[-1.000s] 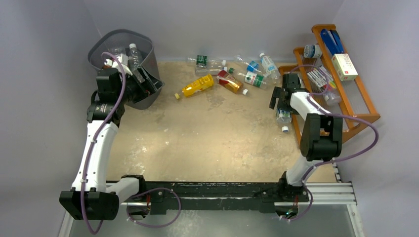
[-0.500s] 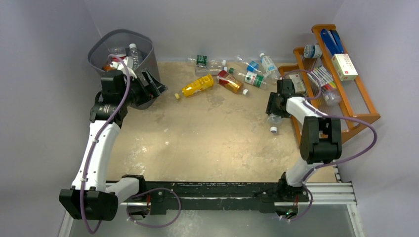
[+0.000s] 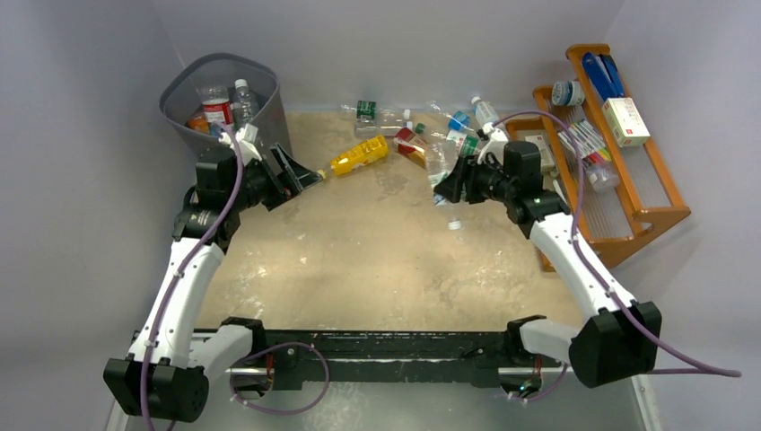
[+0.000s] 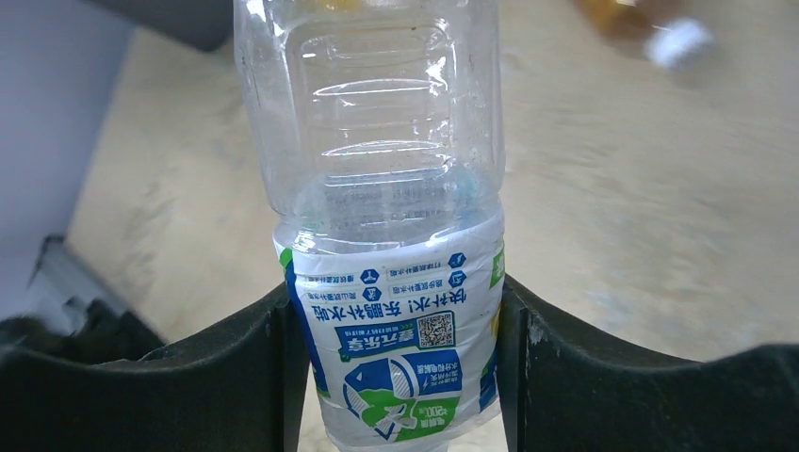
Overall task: Put the plastic bottles in the bin
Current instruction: Pick up the plastic bottle at the center of the board.
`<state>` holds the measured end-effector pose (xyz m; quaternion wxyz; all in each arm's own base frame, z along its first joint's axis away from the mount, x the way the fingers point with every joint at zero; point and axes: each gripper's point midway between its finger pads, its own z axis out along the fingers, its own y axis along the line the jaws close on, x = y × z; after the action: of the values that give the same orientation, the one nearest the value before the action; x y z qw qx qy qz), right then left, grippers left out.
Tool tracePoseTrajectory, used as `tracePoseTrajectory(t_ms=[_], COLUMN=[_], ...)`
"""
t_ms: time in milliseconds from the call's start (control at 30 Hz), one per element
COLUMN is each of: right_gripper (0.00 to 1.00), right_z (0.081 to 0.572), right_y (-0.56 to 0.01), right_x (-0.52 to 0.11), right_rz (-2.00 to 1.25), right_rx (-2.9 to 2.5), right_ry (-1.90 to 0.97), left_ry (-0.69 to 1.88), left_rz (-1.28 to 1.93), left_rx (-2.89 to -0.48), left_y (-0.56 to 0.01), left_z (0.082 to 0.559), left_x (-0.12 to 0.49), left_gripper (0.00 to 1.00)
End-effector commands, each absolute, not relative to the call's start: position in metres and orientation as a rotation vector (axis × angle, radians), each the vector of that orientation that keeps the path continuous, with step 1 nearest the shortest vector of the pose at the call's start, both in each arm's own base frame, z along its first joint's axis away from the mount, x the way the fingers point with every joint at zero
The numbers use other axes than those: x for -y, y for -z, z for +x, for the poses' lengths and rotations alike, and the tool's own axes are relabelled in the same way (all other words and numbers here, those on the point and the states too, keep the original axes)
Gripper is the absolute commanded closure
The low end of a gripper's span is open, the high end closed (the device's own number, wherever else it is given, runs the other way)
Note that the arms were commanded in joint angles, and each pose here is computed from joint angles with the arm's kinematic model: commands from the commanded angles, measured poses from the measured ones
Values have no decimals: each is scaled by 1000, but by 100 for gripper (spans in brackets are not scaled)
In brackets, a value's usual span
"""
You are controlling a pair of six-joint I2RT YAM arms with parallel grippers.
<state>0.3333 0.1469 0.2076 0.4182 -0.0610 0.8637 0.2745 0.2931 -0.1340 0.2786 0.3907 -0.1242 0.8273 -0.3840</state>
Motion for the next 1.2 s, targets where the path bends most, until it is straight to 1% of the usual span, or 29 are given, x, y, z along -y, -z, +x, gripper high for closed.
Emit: tracePoseTrajectory(t_ms=[0,100,233,400,600,833,1167], right_gripper=[46,45,44,44,44,44,44], right_z=[295,277,258,250,264,270,262], right_y=[-251,-263,-281,-291,-279,-273,-274], right_x=[-216,-253,-289,-318,-342,-365,-402], right_rz=[-374,-447,-518,-554,-484,-461,-508], right_rx=[-2020,-1981,-1897,-1888,-2020,-2061,-2080], right_ry=[-1009,-1127,-1282,-1329,-1157,-1097,-1042], left_ry=[1184,1278,1332,1312,1198,1002,945], left_rz=[-299,-297,-277,-263,-279,-313,-354], left_rx=[-1873,-1763,-1654,-1660,-1732,-1858,-1895], left_y=[-336,-356,-371,-365,-352,-326,-310], left_z=[288,284,278,275,278,284,290], left_x=[154,164,173,181,182,170,167], left_gripper=[14,14,14,14,14,14,14])
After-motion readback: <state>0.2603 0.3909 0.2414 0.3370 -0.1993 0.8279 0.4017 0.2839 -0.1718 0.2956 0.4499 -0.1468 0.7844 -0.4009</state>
